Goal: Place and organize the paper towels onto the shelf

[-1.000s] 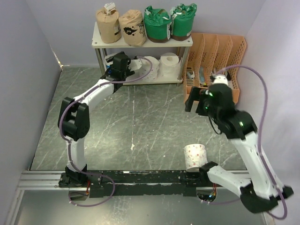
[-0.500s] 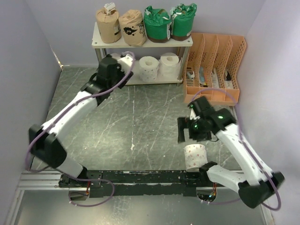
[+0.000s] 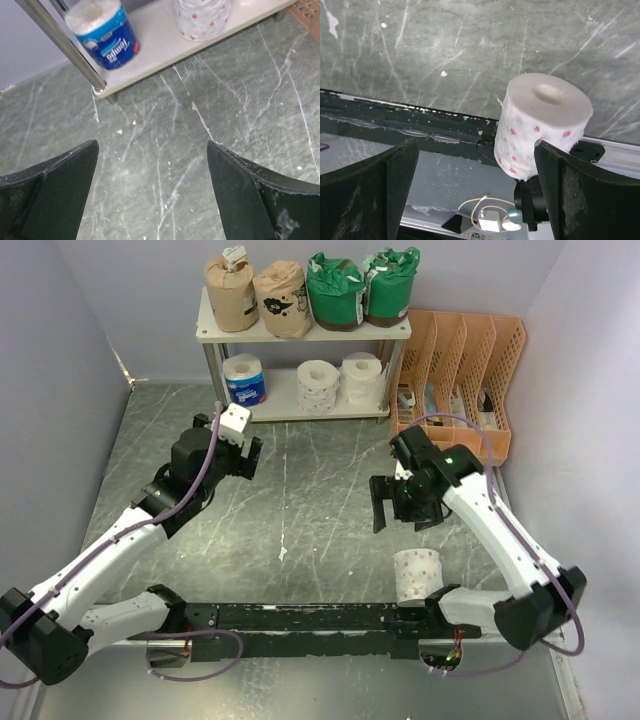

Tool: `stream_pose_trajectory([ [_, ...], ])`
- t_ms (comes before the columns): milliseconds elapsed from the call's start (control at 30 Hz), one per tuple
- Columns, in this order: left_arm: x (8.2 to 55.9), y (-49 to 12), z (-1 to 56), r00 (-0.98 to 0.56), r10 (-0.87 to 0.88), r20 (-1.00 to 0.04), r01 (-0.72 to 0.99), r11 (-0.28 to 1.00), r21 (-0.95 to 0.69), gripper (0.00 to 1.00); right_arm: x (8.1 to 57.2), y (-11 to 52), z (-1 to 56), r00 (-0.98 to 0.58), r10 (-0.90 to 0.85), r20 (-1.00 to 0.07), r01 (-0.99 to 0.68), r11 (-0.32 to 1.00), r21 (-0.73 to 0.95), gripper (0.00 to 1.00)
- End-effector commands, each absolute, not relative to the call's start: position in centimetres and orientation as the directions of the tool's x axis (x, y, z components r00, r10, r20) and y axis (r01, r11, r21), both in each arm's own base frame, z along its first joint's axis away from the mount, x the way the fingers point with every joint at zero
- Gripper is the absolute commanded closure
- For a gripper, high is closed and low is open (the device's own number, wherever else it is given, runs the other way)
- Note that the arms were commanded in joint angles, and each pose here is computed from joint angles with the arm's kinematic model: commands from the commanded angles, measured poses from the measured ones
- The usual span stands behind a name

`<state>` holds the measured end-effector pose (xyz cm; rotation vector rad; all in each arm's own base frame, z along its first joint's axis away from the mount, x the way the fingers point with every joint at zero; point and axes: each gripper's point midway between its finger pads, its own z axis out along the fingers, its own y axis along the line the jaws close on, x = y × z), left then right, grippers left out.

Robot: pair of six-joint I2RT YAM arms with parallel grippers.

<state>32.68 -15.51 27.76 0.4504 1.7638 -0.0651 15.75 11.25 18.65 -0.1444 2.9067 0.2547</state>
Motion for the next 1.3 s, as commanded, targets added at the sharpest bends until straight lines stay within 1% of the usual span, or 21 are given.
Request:
stream_pose_trajectory([
  [0,32.7,-16.4,26.1,-0.224,0.175,-0.959,0.327,0.94,0.095,0.0,17.2,11.8,17.0,-0.974,-0.144,-0.175,-0.166,0.979,0.119,0.0],
  [100,32.6,-16.6,24.8,-0.263,0.207,-0.942,0.345,0.932,0.109,0.0,18.0,11.7,15.2,-0.977,-0.156,-0.145,-0.169,0.982,0.079,0.0],
  [200,32.5,-16.5,24.9,-0.246,0.208,-0.947,0.345,0.931,0.115,0.0,18.7,10.8,14.2,-0.98,-0.155,-0.122,-0.157,0.988,0.007,0.0],
  [333,32.2,-16.8,24.8,-0.231,0.203,-0.952,0.37,0.923,0.107,0.0,18.1,9.9,13.2,-0.99,-0.125,-0.07,-0.122,0.991,-0.048,0.0],
  [467,32.0,-17.2,24.5,-0.237,0.204,-0.95,0.389,0.916,0.1,0.0,16.8,8.4,13.1,-0.998,-0.054,-0.033,-0.05,0.991,-0.126,0.0],
  [567,31.9,-17.4,24.5,-0.236,0.202,-0.95,0.398,0.912,0.095,0.0,15.0,7.6,12.1,-1.0,-0.023,0.003,-0.023,0.99,-0.139,0.0],
  [633,31.9,-17.5,24.5,-0.234,0.2,-0.951,0.405,0.91,0.092,0.0,14.3,7.1,11.6,-1.0,-0.002,0.006,-0.003,0.988,-0.155,0.0],
  [767,31.8,-17.8,24.4,-0.239,0.201,-0.95,0.422,0.903,0.084,0.0,13.5,7.5,10.4,-1.0,0.006,0.01,0.005,0.994,-0.112,0.0],
  [800,31.8,-17.8,24.3,-0.241,0.201,-0.95,0.422,0.903,0.084,0.0,12.7,7.1,9.6,-0.999,0.005,0.033,0.001,0.992,-0.123,0.0],
  [867,31.8,-17.8,24.2,-0.241,0.205,-0.949,0.425,0.901,0.087,0.0,12.7,6.8,9.1,-1.0,-0.001,0.026,-0.005,0.991,-0.135,0.0],
  [933,31.7,-17.9,24.2,-0.238,0.205,-0.949,0.427,0.9,0.087,0.0,13.2,7.2,9.0,-1.0,-0.003,0.0,-0.003,0.993,-0.115,0.0],
  [1000,31.6,-17.9,24.0,-0.241,0.209,-0.948,0.431,0.898,0.088,0.0,14.0,7.2,9.3,-1.0,0.002,-0.021,0.005,0.992,-0.13,0.0],
  [1067,31.6,-18.0,23.9,-0.241,0.213,-0.947,0.434,0.896,0.091,0.0,15.2,7.0,10.9,-0.998,0.011,-0.065,0.021,0.987,-0.156,0.0],
  [1167,31.6,-18.1,23.7,-0.241,0.219,-0.946,0.44,0.893,0.094,0.0,17.4,7.5,13.9,-0.989,0.013,-0.146,0.035,0.989,-0.146,0.0],
  [1267,31.7,-18.1,23.6,-0.244,0.225,-0.943,0.441,0.892,0.099,0.0,18.4,7.4,14.8,-0.986,-0.009,-0.164,0.02,0.985,-0.169,0.0],
])
